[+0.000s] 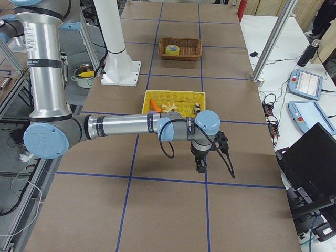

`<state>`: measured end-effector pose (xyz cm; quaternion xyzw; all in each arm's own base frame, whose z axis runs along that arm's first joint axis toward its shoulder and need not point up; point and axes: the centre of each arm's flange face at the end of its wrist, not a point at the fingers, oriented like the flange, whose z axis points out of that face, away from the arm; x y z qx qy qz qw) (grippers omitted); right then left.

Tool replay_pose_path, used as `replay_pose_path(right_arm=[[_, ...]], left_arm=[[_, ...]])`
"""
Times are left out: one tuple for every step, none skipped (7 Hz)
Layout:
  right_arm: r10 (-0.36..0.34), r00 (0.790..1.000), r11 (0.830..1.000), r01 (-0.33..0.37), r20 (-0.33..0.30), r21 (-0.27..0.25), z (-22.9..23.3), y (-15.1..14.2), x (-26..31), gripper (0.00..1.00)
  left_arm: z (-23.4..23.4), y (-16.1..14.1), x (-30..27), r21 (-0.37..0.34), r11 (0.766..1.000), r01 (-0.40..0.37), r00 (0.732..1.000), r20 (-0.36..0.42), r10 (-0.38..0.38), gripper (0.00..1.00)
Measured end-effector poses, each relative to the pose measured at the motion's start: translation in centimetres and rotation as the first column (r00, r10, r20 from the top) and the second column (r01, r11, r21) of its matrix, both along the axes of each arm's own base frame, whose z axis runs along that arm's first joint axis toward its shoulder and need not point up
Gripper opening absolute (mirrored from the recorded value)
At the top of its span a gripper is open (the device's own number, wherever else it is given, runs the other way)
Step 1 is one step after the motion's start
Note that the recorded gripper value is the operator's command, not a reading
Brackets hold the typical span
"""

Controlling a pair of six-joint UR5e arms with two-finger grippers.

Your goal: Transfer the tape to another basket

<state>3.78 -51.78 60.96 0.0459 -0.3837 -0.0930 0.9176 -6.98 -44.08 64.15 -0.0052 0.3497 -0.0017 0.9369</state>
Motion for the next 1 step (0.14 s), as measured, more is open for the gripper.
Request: replay_pose_path(right_arm=[[0.0, 1.0, 1.0, 0.0, 0.0, -0.001, 0.04, 0.01, 0.0, 1.0]], left_arm=[[0.0, -0.04, 0.01, 0.002, 1.0, 0.0, 1.0, 0.0, 0.0, 0.99]])
